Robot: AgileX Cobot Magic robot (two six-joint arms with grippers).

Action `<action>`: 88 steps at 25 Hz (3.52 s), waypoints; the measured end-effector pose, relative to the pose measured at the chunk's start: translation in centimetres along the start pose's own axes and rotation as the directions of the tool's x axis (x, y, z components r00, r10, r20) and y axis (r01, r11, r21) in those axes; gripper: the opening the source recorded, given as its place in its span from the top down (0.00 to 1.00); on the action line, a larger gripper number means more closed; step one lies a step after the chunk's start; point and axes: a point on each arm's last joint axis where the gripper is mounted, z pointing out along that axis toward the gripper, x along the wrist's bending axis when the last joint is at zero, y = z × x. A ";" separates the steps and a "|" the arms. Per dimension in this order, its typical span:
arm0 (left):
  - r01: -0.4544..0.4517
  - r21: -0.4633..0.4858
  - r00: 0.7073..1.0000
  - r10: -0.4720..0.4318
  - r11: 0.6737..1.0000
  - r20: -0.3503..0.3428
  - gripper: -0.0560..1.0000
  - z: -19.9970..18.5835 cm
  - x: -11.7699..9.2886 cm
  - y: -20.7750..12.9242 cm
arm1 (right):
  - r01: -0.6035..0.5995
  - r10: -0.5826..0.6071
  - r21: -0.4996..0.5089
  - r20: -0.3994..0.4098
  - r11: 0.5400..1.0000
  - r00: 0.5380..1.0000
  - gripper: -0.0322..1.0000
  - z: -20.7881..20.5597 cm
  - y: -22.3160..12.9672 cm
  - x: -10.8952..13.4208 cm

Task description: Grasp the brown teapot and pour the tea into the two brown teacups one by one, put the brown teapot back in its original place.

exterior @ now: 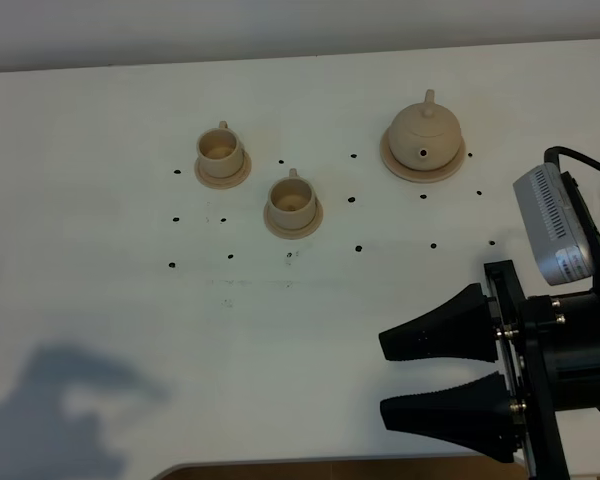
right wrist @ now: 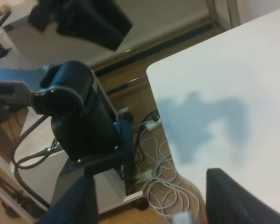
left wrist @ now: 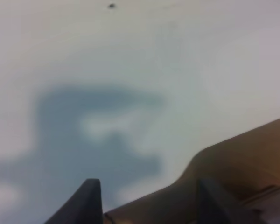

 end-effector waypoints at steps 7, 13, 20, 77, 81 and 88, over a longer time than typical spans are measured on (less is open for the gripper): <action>0.053 -0.082 0.996 -0.058 0.995 -0.065 0.49 -0.2 0.1 -3.0 | -0.012 0.012 -0.018 0.006 1.000 1.000 0.47 0.0 0.2 -0.1; 0.110 -0.186 0.982 -0.136 0.976 -0.134 0.49 -1.2 0.5 -4.3 | -0.016 0.016 -0.023 0.007 1.000 1.000 0.47 0.0 0.3 -0.1; 0.103 -0.287 0.981 -0.145 0.952 -0.128 0.49 -0.8 0.5 -4.3 | -0.026 0.027 -0.040 0.012 0.999 1.000 0.47 0.0 0.4 -0.1; 0.206 -0.437 0.902 -0.344 0.875 -0.263 0.49 -1.5 -0.1 -5.6 | -0.603 0.271 0.042 0.867 0.797 0.418 0.47 6.4 10.1 -29.1; 0.206 -0.437 0.902 -0.344 0.875 -0.263 0.49 -1.5 -0.1 -5.6 | -0.573 0.257 0.015 0.883 0.820 0.392 0.47 6.2 11.1 -29.7; 0.206 -0.437 0.902 -0.344 0.875 -0.263 0.49 -1.5 -0.1 -5.6 | -0.553 0.255 -0.034 0.910 0.832 0.327 0.47 6.2 10.8 -32.1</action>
